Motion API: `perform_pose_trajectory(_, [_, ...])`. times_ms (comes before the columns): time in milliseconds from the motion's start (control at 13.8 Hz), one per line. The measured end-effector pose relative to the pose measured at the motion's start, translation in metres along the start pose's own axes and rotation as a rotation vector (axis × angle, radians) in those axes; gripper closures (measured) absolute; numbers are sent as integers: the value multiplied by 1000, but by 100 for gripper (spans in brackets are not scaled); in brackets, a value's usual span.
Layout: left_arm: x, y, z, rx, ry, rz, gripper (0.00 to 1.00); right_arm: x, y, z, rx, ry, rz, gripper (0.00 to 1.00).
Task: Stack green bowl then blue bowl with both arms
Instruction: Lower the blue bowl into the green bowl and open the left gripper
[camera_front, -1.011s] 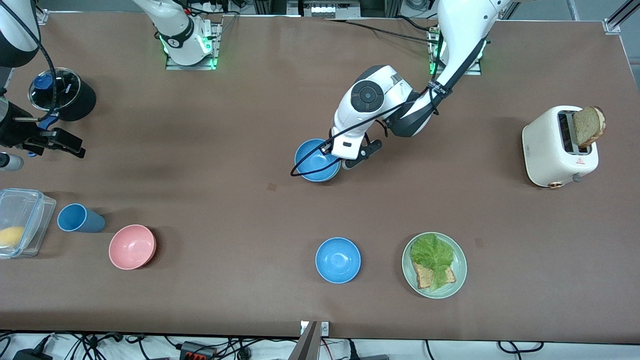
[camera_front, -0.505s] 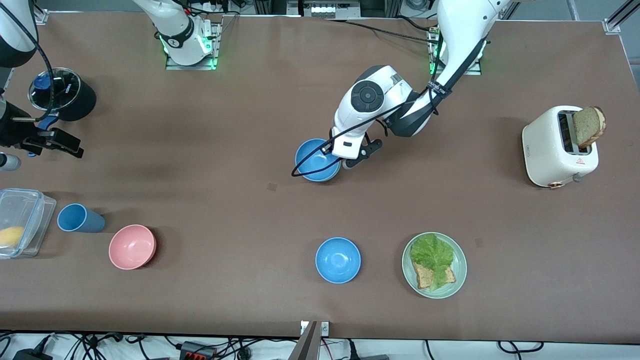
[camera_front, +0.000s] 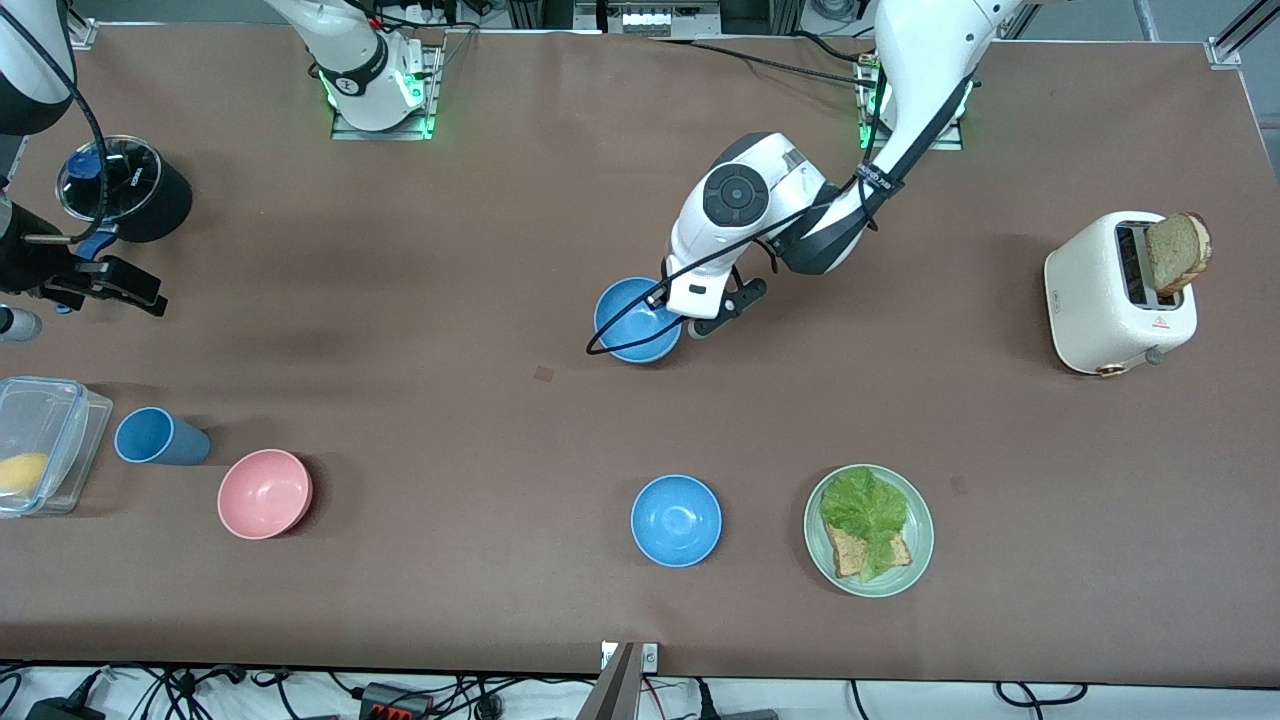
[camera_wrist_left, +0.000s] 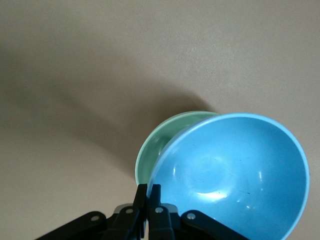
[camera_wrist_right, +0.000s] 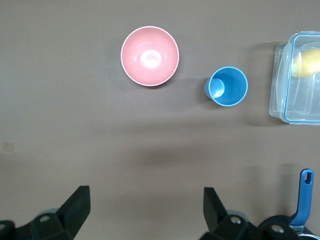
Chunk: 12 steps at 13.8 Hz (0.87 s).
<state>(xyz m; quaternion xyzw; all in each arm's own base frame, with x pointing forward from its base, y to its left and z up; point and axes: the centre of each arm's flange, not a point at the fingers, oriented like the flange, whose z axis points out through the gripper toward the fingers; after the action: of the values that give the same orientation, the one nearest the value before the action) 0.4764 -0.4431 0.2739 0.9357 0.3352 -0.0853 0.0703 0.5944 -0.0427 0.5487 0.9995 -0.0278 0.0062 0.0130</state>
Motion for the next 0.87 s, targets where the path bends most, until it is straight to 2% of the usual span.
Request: perform_pose_trajectory(866, [2,-4,6,15,13,10,95,0,6,0,0,1,10,0])
